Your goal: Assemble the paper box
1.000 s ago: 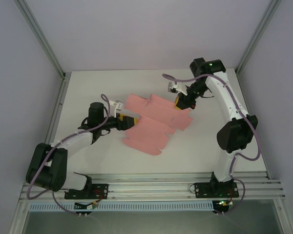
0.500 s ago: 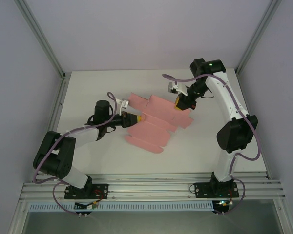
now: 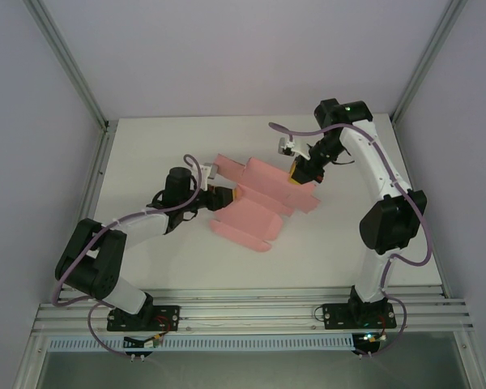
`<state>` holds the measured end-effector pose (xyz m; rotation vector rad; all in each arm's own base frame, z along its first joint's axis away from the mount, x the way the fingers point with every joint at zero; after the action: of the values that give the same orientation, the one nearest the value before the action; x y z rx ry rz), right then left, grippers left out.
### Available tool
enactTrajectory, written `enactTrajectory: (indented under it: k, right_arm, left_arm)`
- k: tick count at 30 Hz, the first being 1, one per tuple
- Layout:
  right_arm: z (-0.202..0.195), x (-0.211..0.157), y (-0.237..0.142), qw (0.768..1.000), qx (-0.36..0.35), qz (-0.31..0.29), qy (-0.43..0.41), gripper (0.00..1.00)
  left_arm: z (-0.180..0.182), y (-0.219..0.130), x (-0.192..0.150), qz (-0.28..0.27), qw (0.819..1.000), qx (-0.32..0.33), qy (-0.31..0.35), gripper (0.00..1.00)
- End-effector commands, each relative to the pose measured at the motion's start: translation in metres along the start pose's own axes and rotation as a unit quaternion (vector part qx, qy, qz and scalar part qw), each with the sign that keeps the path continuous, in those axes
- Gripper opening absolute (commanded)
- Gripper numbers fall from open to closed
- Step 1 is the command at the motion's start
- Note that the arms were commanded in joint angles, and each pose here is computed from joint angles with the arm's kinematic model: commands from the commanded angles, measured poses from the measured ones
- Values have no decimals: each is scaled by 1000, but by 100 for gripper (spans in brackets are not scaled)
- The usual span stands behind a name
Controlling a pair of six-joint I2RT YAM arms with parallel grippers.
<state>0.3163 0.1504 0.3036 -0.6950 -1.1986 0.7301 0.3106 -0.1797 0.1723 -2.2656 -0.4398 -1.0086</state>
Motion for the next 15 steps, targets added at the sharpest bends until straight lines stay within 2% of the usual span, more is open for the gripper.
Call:
enactTrajectory:
  k: [1, 3, 4, 9, 12, 15]
  right_arm:
    - [6, 11, -2, 998, 21, -52, -12, 0]
    - [8, 11, -2, 998, 25, -55, -12, 0]
    - [9, 11, -2, 998, 27, -57, -14, 0]
    - [7, 10, 2, 998, 32, -58, -6, 0]
    - [6, 10, 3, 998, 34, -60, -5, 0]
    - [1, 7, 6, 999, 20, -49, 0, 0]
  left_arm:
    - [3, -2, -7, 3, 998, 65, -3, 63]
    - [3, -2, -6, -1, 994, 108, 11, 63]
    - [1, -1, -7, -3, 994, 110, 19, 70]
    - [-10, 6, -6, -12, 994, 105, 31, 73]
    - [-15, 11, -4, -14, 991, 123, 40, 81]
    - [-19, 13, -2, -10, 991, 128, 45, 82]
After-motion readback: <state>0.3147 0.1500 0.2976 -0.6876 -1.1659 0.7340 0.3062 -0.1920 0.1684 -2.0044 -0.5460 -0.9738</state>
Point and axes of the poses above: each hand's point on the last joint's axis, 136 mm out from that joint toward the fingers, its own y axis out along the fingers, its own z axis along the line the jaws close on, x = y × z, the point moved 8 cm from there along -y, back along the fingers, and after that the axes turned 2 degrees about y, right-handed, at the moved point
